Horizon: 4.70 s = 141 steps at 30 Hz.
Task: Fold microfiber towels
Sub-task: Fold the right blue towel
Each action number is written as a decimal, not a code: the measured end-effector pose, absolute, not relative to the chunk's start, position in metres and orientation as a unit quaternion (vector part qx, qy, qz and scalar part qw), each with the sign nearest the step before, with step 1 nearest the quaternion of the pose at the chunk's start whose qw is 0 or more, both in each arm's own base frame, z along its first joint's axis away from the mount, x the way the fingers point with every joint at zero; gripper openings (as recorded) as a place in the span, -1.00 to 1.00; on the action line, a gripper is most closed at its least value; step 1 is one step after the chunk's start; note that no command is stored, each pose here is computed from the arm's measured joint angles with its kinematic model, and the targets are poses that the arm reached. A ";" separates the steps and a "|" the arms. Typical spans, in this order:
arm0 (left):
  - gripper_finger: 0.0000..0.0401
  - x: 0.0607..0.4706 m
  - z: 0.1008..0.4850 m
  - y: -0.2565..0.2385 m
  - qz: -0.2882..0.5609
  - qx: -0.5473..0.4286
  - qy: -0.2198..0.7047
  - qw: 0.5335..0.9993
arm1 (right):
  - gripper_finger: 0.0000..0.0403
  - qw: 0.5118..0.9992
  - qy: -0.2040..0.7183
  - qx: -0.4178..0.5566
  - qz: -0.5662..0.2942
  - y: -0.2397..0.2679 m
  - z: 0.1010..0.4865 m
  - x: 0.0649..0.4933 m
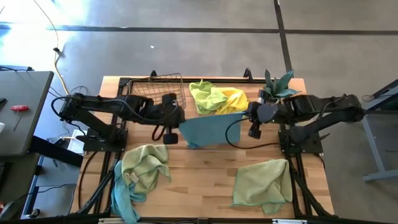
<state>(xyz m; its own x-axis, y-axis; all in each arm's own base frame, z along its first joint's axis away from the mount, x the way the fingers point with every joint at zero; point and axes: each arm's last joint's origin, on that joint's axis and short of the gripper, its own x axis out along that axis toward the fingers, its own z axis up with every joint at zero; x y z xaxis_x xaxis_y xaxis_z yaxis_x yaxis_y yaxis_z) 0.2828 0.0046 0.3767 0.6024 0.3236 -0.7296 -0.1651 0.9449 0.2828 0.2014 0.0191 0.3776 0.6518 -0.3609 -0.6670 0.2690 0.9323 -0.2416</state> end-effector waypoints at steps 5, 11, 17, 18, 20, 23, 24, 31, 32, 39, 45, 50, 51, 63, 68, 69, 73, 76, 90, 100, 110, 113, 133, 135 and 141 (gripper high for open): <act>-1.00 0.281 0.387 0.009 0.139 0.218 0.428 0.866 | -1.00 0.906 0.369 -0.080 -0.191 0.008 0.390 0.201; -1.00 0.279 0.403 0.014 0.196 0.318 0.422 0.826 | -1.00 0.893 0.369 -0.114 -0.230 -0.006 0.393 0.201; -1.00 0.278 0.411 0.015 0.232 0.353 0.420 0.803 | -1.00 0.877 0.358 -0.183 -0.263 -0.015 0.399 0.204; -1.00 0.278 0.411 0.016 0.234 0.359 0.421 0.799 | -1.00 0.873 0.353 -0.199 -0.273 -0.017 0.401 0.205; -1.00 0.277 0.411 0.016 0.235 0.370 0.425 0.792 | -1.00 0.867 0.345 -0.222 -0.283 -0.019 0.404 0.207; -1.00 0.277 0.412 0.017 0.242 0.398 0.435 0.771 | -1.00 0.866 0.329 -0.246 -0.286 -0.021 0.409 0.210; -1.00 0.276 0.412 0.018 0.250 0.407 0.438 0.762 | -1.00 0.865 0.324 -0.252 -0.288 -0.022 0.410 0.211; -1.00 0.280 0.419 0.019 0.290 0.411 0.413 0.759 | -1.00 0.854 0.324 -0.267 -0.307 -0.024 0.412 0.210; -1.00 0.281 0.419 0.019 0.282 0.412 0.411 0.763 | -1.00 0.853 0.327 -0.269 -0.306 -0.024 0.411 0.210; -1.00 0.282 0.419 0.025 0.270 0.420 0.414 0.761 | -1.00 0.836 0.335 -0.288 -0.325 -0.032 0.413 0.209; -1.00 0.280 0.420 0.041 0.297 0.409 0.426 0.751 | -1.00 0.841 0.320 -0.267 -0.345 -0.044 0.416 0.211; -1.00 0.281 0.423 0.048 0.319 0.400 0.415 0.752 | -1.00 0.842 0.297 -0.261 -0.367 -0.051 0.421 0.213; -1.00 0.282 0.424 0.048 0.327 0.395 0.406 0.756 | -1.00 0.842 0.295 -0.258 -0.370 -0.051 0.421 0.213; -1.00 0.288 0.412 -0.005 0.241 0.203 0.326 0.892 | -1.00 0.884 0.410 -0.047 -0.221 -0.026 0.378 0.201; -1.00 0.291 0.375 -0.040 0.172 0.111 0.346 0.915 | -1.00 0.879 0.462 0.019 -0.121 -0.002 0.339 0.206; -1.00 0.293 0.366 -0.047 0.167 0.107 0.354 0.914 | -1.00 0.876 0.471 0.028 -0.103 0.004 0.330 0.207; -1.00 0.297 0.328 -0.070 0.151 0.081 0.390 0.905 | -1.00 0.868 0.490 0.057 -0.060 0.025 0.297 0.209; -1.00 0.300 0.300 -0.087 0.141 0.068 0.421 0.894 | -1.00 0.865 0.493 0.091 -0.030 0.042 0.277 0.209; -1.00 0.341 0.202 -0.142 0.063 0.053 0.493 0.866 | -1.00 0.844 0.501 0.182 0.051 0.099 0.250 0.200; -1.00 0.345 0.196 -0.151 -0.009 -0.011 0.509 0.861 | -1.00 0.813 0.558 0.155 0.056 0.119 0.219 0.215; -1.00 0.347 0.199 -0.157 -0.094 -0.058 0.513 0.851 | -1.00 0.790 0.582 0.146 0.124 0.125 0.209 0.223; -1.00 0.348 0.201 -0.159 -0.129 -0.077 0.514 0.844 | -1.00 0.781 0.574 0.167 0.180 0.128 0.212 0.226; -1.00 0.339 0.190 -0.108 0.060 0.056 0.584 0.807 | -1.00 0.817 0.572 0.047 0.060 0.079 0.205 0.236; -1.00 0.339 0.189 -0.100 0.081 0.064 0.591 0.800 | -1.00 0.821 0.569 0.028 0.037 0.068 0.205 0.238; -1.00 0.340 0.190 -0.078 0.130 0.125 0.596 0.782 | -1.00 0.822 0.568 -0.018 -0.048 0.034 0.204 0.243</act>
